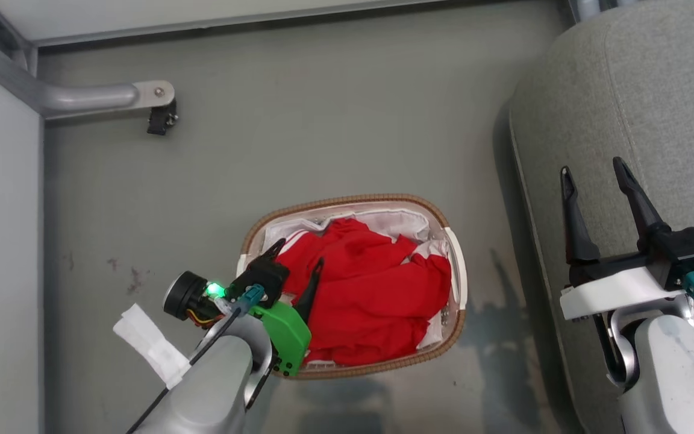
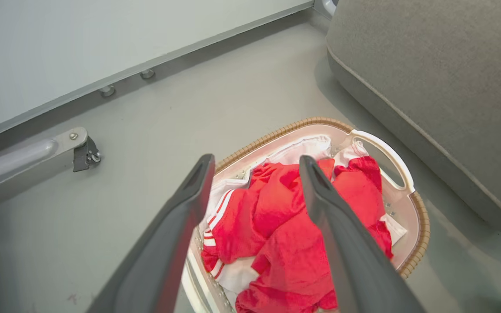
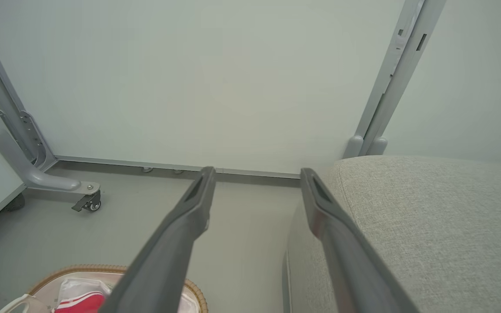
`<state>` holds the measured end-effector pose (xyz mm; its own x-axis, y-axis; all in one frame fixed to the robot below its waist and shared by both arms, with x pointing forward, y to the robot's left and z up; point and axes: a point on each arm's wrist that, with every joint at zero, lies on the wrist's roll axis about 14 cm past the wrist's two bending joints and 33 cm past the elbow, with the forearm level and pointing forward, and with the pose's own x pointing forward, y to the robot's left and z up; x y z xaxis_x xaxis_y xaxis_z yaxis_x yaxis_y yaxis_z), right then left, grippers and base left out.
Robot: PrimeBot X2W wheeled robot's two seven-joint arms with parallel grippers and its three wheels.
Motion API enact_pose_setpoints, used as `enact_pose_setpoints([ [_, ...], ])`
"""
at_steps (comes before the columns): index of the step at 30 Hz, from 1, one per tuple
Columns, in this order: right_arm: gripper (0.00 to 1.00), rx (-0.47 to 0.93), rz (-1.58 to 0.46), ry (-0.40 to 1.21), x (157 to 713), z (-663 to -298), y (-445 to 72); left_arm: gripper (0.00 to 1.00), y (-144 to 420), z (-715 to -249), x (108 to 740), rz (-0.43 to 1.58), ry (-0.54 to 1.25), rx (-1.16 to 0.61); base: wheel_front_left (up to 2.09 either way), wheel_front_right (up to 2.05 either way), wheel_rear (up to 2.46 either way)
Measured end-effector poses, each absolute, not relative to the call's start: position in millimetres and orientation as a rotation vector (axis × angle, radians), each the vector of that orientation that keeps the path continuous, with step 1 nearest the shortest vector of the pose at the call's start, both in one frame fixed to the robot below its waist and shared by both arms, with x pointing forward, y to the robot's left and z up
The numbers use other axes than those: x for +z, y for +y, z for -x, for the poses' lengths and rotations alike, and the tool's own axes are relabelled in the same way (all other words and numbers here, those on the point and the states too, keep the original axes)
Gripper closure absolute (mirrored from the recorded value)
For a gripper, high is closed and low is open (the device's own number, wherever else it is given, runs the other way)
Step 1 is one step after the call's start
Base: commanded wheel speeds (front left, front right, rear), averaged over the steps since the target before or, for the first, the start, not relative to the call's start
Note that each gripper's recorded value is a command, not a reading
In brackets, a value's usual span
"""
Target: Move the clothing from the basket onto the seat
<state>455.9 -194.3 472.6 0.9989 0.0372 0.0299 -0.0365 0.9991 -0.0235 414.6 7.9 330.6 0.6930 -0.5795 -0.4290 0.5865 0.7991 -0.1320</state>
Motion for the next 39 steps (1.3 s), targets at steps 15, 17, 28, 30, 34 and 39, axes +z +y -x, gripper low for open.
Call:
enact_pose_setpoints([
  [15, 0.0, -0.028, 0.005, 0.106, 408.3, -473.6, -220.2, 0.0, -16.5, -379.2, 209.9, -0.164, 0.861, -0.887, 0.0, 0.0, 0.0],
  [17, 0.0, -0.025, 0.006, 0.124, 401.1, -473.0, -219.8, 0.0, -17.5, -377.0, 200.1, -0.18, 0.885, -0.91, 0.0, 0.0, 0.0],
  [28, 0.0, -0.036, 0.007, 0.178, 380.9, -469.4, -225.9, 0.0, -17.0, -369.2, 164.2, -0.207, 0.998, -0.955, 0.0, 0.0, 0.0],
  [30, 0.0, -0.038, 0.009, 0.185, 378.4, -468.4, -227.0, 0.0, -17.0, -368.7, 160.3, -0.206, 1.015, -0.955, 0.0, 0.0, 0.0],
  [34, 0.0, -0.044, 0.009, 0.195, 375.0, -467.2, -229.0, 0.0, -19.1, -364.4, 156.1, -0.204, 1.027, -0.971, 0.0, 0.0, 0.0],
  [39, 0.0, -0.039, 0.006, 0.198, 373.6, -467.5, -227.3, 0.45, -24.9, -355.9, 158.6, -0.198, 1.03, -1.0, 0.0, 0.0, 0.0],
])
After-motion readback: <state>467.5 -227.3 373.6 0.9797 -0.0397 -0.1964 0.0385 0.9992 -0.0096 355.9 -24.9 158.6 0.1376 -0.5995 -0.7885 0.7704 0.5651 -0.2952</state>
